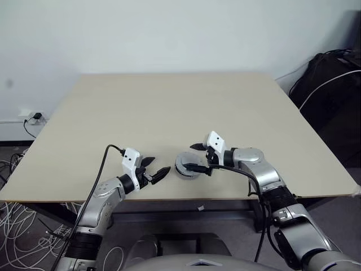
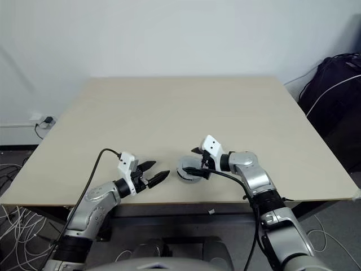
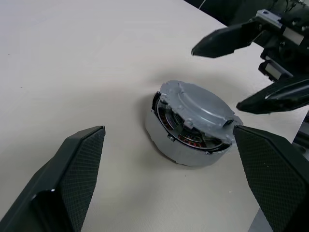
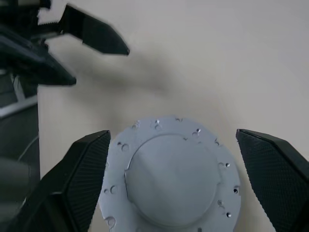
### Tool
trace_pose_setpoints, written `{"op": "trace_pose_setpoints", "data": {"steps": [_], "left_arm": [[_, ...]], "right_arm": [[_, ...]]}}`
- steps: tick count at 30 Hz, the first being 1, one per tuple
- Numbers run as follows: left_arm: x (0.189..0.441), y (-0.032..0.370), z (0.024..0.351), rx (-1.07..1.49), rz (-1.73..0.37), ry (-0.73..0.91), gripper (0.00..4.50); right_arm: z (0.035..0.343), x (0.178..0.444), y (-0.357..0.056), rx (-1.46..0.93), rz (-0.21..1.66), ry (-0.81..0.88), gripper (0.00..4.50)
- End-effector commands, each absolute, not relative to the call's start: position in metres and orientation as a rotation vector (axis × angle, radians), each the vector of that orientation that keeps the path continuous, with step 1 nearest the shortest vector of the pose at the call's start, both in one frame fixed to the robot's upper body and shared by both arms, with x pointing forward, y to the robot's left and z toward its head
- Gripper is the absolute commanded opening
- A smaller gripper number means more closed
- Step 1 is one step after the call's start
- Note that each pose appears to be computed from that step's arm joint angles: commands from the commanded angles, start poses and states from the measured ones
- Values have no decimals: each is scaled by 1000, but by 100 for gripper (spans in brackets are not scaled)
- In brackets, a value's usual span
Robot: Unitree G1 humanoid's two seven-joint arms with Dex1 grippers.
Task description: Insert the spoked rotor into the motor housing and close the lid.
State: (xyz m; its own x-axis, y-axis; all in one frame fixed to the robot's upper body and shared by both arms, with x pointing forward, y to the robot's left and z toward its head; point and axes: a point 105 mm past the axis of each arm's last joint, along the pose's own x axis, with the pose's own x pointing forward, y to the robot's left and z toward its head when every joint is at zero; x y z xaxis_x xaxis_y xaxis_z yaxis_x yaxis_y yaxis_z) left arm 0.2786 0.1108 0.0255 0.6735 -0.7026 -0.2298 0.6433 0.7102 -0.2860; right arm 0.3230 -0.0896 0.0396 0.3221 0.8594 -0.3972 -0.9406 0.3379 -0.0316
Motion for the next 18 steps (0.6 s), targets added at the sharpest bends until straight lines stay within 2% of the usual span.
{"op": "trace_pose_setpoints", "data": {"steps": [1,12,18], "left_arm": [[283,110,37,-177,-768,286,450],[282,109,39,-179,-764,281,450],[284,112,39,-179,-755,279,450]], "right_arm": [[48,328,-87,-333,1239,294,447],[38,341,-87,-380,1256,321,447],[30,337,-86,-380,1303,370,447]]}}
